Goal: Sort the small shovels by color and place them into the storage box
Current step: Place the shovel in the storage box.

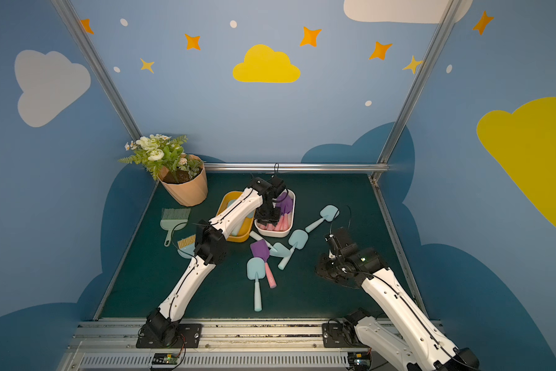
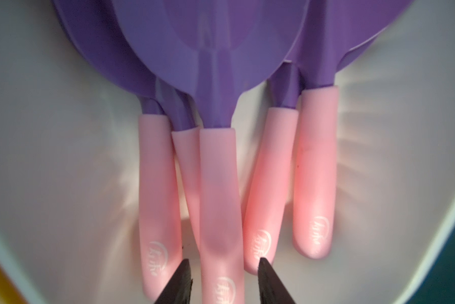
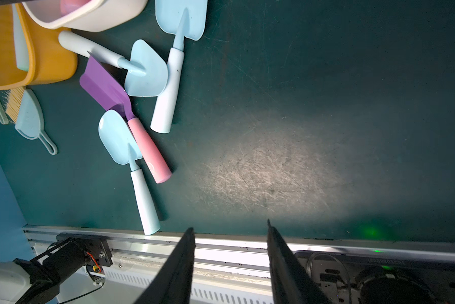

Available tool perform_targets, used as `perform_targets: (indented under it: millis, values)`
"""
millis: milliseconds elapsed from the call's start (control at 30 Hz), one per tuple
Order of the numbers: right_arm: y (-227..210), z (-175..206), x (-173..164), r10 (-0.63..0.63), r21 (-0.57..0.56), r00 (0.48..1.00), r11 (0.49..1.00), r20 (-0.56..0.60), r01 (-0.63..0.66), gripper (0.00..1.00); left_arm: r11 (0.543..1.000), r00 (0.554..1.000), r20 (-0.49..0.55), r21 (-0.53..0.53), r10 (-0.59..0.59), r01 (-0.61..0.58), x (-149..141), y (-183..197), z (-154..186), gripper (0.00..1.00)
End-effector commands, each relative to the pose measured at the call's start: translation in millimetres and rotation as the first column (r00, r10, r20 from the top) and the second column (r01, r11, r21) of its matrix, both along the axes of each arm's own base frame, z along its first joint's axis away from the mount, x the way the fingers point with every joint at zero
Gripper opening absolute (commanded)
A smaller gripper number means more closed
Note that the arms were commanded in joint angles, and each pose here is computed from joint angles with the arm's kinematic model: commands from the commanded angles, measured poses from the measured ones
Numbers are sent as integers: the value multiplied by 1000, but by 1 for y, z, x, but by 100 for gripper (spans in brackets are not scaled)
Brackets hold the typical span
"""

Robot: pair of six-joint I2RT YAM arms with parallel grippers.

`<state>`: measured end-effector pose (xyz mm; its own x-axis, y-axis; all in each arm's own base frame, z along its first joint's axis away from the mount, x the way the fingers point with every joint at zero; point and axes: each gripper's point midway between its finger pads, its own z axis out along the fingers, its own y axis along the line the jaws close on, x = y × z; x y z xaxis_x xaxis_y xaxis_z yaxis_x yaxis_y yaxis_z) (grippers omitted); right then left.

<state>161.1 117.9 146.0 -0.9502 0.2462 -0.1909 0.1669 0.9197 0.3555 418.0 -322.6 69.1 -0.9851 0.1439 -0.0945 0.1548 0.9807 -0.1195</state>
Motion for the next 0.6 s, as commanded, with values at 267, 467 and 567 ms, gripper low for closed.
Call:
perform_targets:
  millis: [267,467,567]
  values:
    - [-6,19,10,-8,-22,999,1000,35,9,46,993,982,165,-68,-89,101,-4,-15,77,35]
    - [-8,30,24,-28,-23,999,999,46,29,46,989,960,264,-83,-93,118,-8,-7,129,36]
    - [-9,37,35,-42,-20,998,999,52,43,46,991,950,303,-73,-82,109,-14,6,154,36]
